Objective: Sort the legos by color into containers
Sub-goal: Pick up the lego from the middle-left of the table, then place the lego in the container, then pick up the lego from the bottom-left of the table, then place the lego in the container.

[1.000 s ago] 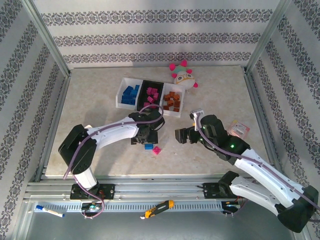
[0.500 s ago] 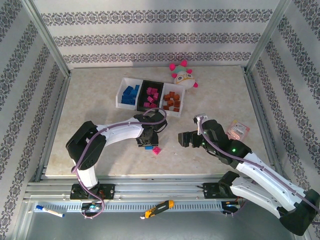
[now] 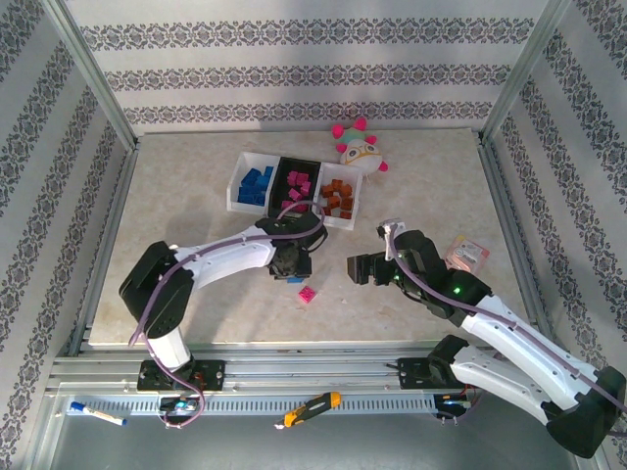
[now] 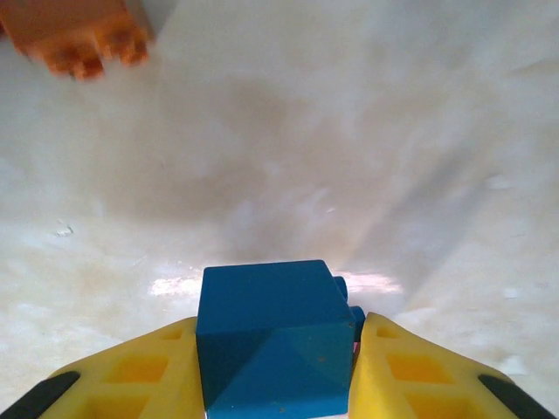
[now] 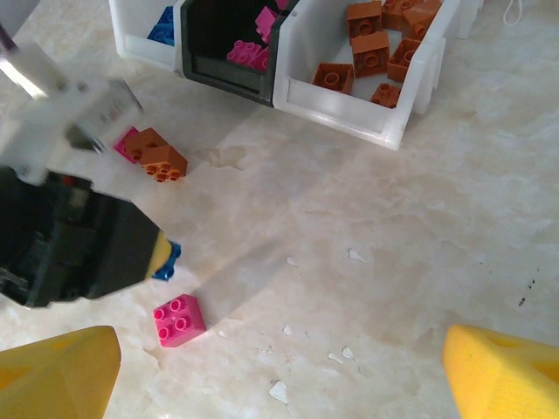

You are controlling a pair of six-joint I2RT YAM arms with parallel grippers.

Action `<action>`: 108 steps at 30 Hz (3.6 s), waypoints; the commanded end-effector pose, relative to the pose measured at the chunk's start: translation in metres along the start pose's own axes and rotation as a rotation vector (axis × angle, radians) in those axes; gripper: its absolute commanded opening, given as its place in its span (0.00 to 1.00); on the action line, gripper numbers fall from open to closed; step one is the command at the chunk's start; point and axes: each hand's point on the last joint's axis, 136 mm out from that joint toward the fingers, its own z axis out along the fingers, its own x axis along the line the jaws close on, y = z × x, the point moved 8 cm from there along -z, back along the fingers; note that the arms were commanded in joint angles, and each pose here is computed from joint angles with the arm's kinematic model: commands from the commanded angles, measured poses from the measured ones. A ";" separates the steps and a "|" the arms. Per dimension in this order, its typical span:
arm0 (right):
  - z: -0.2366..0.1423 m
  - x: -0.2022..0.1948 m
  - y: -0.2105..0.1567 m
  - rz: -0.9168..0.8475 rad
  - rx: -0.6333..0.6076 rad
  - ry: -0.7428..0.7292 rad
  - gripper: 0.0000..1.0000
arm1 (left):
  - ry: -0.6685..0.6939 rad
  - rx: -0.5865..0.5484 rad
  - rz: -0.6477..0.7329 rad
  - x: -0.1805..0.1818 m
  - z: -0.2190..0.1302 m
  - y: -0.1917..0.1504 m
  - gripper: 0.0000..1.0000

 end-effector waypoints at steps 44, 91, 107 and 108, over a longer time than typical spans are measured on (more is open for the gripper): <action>0.051 0.042 0.020 -0.094 0.086 0.161 0.96 | 0.140 -0.310 -0.346 0.141 -0.087 0.104 0.99; 0.044 0.042 0.010 -0.080 0.068 0.151 0.96 | 0.167 -0.084 -0.721 0.253 -0.011 -0.031 0.32; 0.069 0.048 0.013 -0.071 0.088 0.150 0.96 | 0.067 -0.266 -0.454 0.173 -0.073 0.099 0.32; 0.070 0.049 0.014 -0.071 0.089 0.147 0.96 | 0.071 -0.270 -0.438 0.169 -0.071 0.112 0.32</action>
